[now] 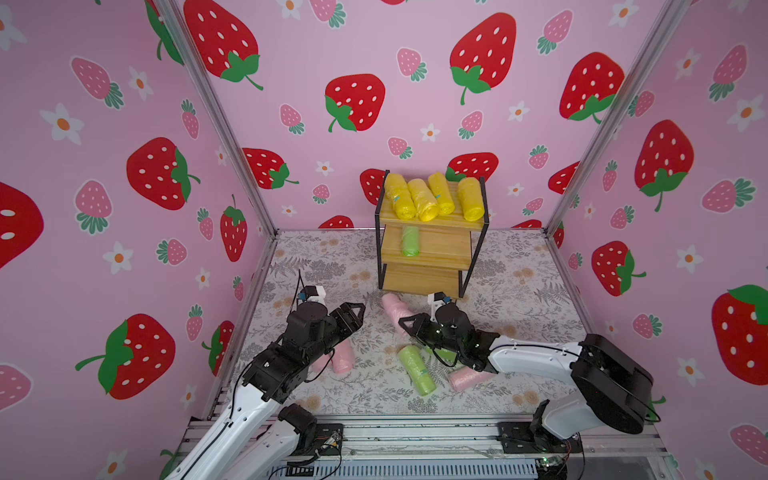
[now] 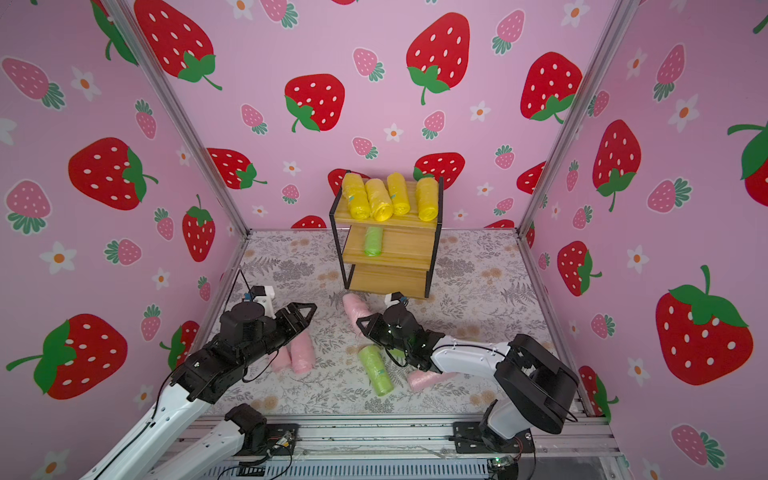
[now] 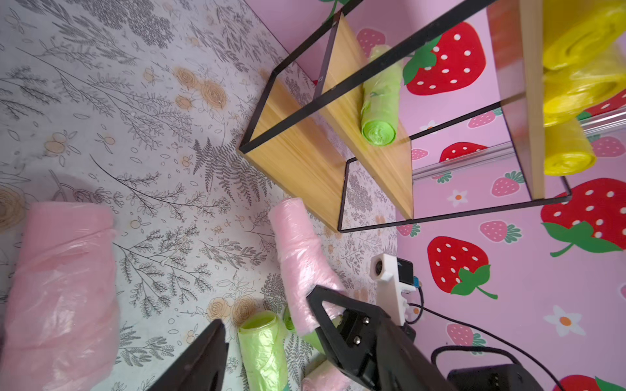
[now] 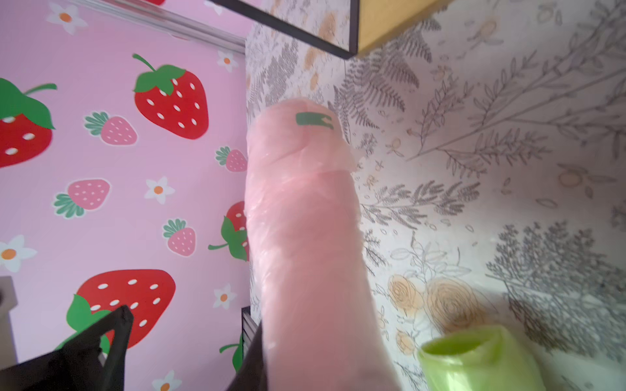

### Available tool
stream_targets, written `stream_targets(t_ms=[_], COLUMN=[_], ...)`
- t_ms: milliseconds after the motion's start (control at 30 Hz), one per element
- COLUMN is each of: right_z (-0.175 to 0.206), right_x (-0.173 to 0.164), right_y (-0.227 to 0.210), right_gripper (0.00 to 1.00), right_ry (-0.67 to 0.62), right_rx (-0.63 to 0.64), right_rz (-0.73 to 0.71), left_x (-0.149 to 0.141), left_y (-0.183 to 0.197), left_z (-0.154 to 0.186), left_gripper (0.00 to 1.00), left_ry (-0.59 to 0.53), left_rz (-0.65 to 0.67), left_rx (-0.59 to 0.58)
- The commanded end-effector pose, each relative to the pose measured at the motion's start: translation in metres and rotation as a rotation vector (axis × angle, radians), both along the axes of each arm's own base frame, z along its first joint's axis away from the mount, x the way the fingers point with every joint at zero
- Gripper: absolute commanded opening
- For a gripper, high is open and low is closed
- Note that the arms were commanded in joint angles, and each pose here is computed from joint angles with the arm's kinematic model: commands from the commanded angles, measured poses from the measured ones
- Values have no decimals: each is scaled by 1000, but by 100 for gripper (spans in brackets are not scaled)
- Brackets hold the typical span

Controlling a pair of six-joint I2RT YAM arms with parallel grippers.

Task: Sort the rolls of trash bags by color and place them on the shelf
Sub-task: Pick up the roll of trash bags from the center of the board, then place the roll of trash bags on the shelf.

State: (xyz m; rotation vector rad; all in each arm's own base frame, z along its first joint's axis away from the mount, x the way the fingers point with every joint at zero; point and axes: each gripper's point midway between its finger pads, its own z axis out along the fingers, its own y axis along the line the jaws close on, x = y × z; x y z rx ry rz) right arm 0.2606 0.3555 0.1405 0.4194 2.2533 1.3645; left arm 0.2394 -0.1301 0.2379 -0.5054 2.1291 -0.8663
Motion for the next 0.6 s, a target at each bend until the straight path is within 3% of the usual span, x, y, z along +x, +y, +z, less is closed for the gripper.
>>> stream_targets(t_ms=[0,200,400,567], right_z=[25,7,-5,-4], right_x=[36,95,148,171], right_y=[-9,-12,-2,8], right_gripper=[0,0,0,0], right_ry=[-75,-23,-77,-97], right_rx=[143,336,611,573], right_rz=[-153,-338,-471,-471], left_x=[-2,-4,-11,-20], left_y=[8,11,25,32], left_z=[-17,-21,-18,-27], left_gripper=[77,79,84,87], left_ry=[-2,-11,-52,-7], left_rz=[1,-14,31,32], left_rx=[83,123,128,149])
